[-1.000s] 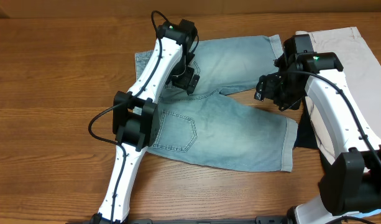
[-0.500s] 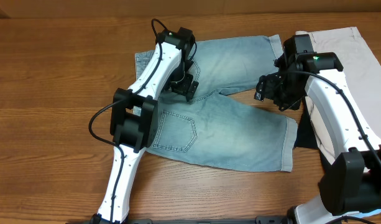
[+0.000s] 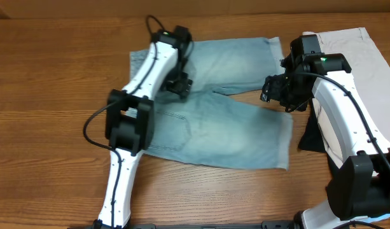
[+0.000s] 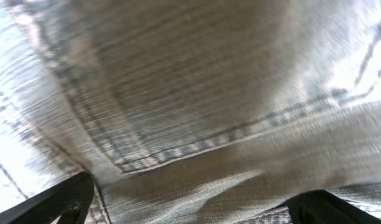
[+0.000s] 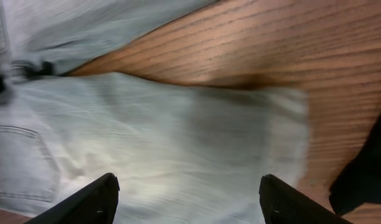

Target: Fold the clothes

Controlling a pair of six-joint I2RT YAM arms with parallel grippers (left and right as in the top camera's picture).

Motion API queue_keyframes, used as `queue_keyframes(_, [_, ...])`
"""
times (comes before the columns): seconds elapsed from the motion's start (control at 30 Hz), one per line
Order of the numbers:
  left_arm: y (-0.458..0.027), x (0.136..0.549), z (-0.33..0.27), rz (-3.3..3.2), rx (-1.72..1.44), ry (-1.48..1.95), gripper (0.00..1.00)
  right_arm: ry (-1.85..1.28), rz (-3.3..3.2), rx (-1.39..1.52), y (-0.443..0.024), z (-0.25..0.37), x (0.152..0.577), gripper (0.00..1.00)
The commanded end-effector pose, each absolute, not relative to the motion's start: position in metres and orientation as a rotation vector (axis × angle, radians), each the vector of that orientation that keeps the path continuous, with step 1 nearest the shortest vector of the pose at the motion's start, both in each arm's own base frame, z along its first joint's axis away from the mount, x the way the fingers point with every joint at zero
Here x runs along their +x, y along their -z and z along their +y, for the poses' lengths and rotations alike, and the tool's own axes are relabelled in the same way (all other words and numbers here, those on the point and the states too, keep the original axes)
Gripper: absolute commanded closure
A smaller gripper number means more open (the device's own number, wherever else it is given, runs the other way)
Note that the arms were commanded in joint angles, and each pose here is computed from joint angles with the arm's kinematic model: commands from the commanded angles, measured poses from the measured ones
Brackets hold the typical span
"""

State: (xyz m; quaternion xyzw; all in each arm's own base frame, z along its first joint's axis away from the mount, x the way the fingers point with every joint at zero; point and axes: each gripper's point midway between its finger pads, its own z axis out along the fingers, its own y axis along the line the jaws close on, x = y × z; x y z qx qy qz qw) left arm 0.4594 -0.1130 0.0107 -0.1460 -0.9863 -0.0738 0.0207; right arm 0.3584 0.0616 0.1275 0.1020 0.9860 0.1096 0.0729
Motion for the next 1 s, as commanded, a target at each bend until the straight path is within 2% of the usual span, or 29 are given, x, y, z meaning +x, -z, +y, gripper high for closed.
queue_keyframes(0.0, [0.010,0.466,-0.011,-2.959,-0.331,0.575,0.00,-0.323,2.931,0.302,-0.132,0.062,0.367,0.24])
queue_keyframes(0.23, [-0.003,0.475,0.003,-2.997,-0.281,0.565,0.00,-0.386,2.877,0.269,-0.122,0.072,0.391,0.25])
queue_keyframes(0.4, [-0.049,0.493,-0.027,-3.129,-0.304,0.442,0.00,-0.417,2.732,0.202,-0.131,0.084,0.427,0.29])
queue_keyframes(0.53, [-0.115,0.506,-0.045,-3.302,-0.246,0.307,0.00,-0.445,2.633,0.161,-0.142,0.093,0.448,0.44])
queue_keyframes(0.67, [-0.197,0.511,-0.049,-3.503,-0.153,0.257,0.00,-0.455,2.547,0.118,-0.152,0.102,0.466,0.67])
queue_keyframes(0.8, [-0.279,0.501,-0.050,-3.704,-0.106,0.191,0.00,-0.471,2.487,0.086,-0.150,0.113,0.484,0.76])
queue_keyframes(0.97, [-0.356,0.476,-0.056,-3.893,-0.122,0.054,0.00,-0.499,2.494,0.044,-0.120,0.136,0.497,0.85])
